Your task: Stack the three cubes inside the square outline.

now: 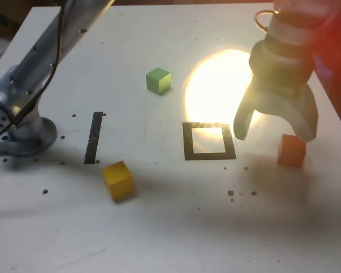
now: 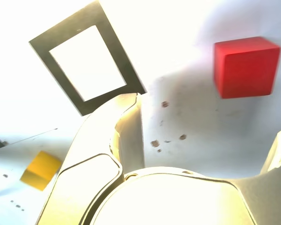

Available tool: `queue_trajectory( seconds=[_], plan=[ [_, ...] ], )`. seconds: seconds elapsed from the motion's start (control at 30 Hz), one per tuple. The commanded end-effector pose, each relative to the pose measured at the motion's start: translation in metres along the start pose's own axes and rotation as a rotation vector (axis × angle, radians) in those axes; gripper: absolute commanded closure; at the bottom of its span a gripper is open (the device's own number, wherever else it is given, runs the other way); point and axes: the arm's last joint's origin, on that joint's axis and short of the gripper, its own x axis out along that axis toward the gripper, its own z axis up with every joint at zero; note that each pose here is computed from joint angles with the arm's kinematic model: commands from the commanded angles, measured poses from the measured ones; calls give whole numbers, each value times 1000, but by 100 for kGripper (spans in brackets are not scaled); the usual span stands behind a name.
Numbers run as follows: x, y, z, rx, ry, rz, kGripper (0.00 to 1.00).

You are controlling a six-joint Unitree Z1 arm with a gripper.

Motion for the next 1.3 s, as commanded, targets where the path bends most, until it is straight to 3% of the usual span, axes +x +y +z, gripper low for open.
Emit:
queue_trajectory(
  seconds=[0.0,0.4,0.77,1.27],
  plan=[
    [6,0,7,7,8,-8,2],
    [29,4,37,16,-15,-46,6],
    [46,17,44,-2,0,-70,16],
    [53,20,47,-20,7,-58,70]
  ],
)
